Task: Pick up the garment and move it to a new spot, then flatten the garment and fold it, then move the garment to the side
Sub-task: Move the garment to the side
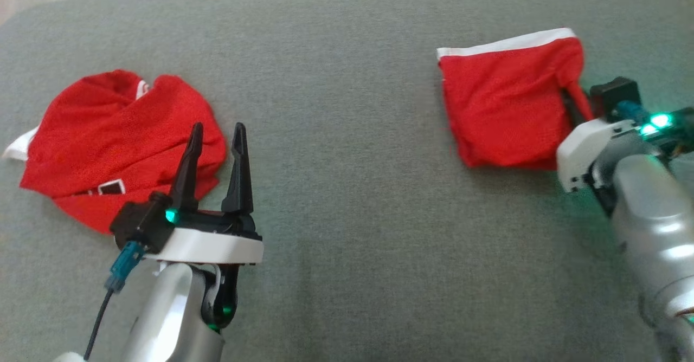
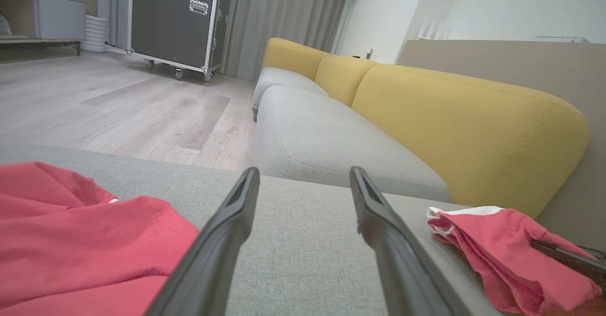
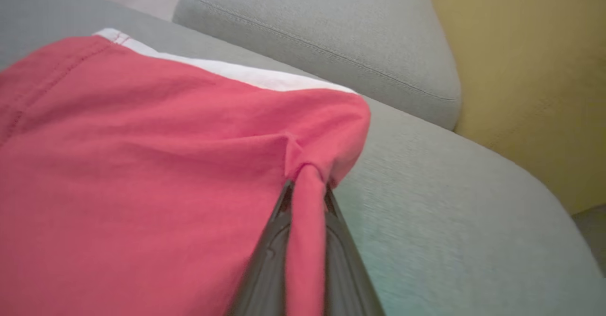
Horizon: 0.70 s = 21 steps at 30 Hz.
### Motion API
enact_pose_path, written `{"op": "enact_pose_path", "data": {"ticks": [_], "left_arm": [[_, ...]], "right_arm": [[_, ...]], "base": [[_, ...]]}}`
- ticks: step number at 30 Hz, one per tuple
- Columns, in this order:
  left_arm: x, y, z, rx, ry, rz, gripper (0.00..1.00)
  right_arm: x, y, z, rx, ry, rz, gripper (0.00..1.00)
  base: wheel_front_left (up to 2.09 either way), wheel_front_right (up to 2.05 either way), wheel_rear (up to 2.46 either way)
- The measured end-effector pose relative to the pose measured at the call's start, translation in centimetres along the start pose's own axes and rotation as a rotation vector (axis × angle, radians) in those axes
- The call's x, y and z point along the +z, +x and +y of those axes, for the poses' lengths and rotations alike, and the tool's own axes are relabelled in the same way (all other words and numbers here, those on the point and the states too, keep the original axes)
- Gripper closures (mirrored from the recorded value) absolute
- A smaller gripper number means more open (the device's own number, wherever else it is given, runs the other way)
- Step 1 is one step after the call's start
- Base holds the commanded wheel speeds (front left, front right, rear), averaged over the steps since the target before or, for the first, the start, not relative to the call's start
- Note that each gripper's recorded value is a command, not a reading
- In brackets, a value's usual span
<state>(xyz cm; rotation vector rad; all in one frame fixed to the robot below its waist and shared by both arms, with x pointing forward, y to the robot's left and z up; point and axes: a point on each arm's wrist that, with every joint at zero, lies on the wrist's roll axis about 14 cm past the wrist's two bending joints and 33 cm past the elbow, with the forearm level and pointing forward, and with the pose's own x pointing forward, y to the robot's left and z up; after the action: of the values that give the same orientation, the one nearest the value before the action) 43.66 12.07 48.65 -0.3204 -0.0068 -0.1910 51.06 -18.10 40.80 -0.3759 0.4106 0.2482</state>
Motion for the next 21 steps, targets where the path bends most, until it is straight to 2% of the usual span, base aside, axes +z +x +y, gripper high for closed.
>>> {"op": "enact_pose_path", "data": {"ticks": [9,16,21], "left_arm": [[-0.7,0.6,-0.7,-0.024,-0.010,0.014,0.00],[-1.6,0.9,-0.1,-0.011,-0.012,0.033,0.00],[-1.7,1.3,0.3,-0.006,-0.004,0.034,0.00]], "right_arm": [[-4.9,-2.9,-8.7,-0.093,-0.225,0.170,1.00],[-6.8,-4.1,-14.0,-0.177,-0.265,0.258,1.00],[-6.6,-4.0,-15.9,-0.211,-0.273,0.268,1.00]], "base": [[0.00,0.00,0.00],[0.00,0.00,0.00],[0.00,0.00,0.00]]}}
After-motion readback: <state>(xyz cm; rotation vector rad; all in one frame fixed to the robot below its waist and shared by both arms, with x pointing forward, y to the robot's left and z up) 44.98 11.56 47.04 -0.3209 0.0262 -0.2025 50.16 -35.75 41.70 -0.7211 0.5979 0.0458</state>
